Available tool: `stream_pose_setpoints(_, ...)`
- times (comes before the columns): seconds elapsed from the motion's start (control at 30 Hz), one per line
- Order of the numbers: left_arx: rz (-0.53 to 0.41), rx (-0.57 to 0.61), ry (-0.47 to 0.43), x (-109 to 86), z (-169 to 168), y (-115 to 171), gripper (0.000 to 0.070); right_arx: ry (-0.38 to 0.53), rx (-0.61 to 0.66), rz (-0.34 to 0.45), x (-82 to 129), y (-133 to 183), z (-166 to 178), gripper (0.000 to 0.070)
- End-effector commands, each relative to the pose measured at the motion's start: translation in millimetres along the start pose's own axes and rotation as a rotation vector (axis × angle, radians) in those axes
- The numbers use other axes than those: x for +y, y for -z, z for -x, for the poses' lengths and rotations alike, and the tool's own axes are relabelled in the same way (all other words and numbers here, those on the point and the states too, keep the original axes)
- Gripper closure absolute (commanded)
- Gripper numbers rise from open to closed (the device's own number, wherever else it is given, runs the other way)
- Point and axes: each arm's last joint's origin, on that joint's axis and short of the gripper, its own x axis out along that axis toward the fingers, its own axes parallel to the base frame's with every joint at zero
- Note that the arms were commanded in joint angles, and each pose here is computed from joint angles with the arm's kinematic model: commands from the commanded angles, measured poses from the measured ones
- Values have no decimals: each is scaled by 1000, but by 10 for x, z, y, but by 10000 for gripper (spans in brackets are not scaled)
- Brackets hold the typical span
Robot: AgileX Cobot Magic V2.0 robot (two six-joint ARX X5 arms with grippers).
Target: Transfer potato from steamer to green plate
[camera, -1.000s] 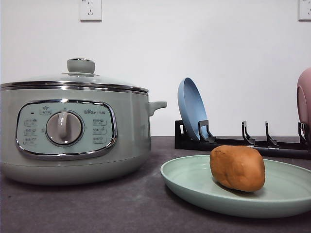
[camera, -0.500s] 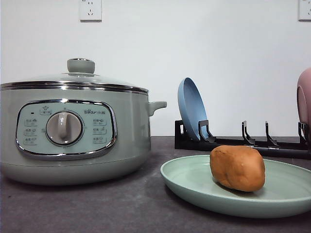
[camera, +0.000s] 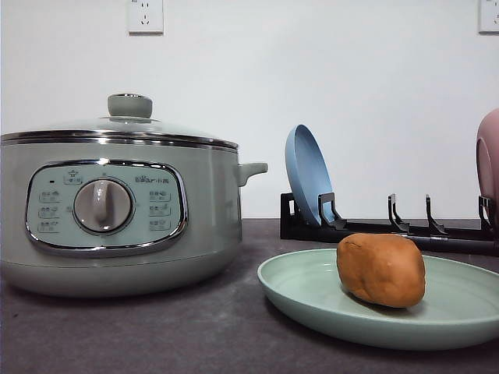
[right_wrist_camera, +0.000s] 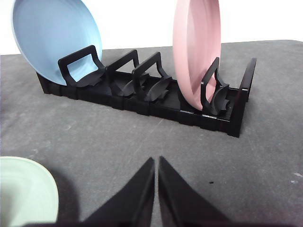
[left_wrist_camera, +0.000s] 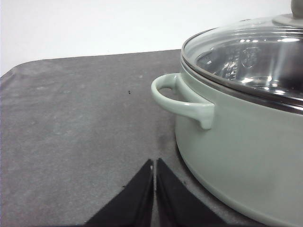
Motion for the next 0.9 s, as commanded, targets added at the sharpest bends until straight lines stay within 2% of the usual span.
stream_pose_setpoints(0.0,9,26,-2,-1,-19,74,700,1,-6,-3,-2,7,-3,700)
stream_pose_setpoints(0.87,9,26,-2,-1,-19,74,700,1,-6,-3,-2,7,-3,700)
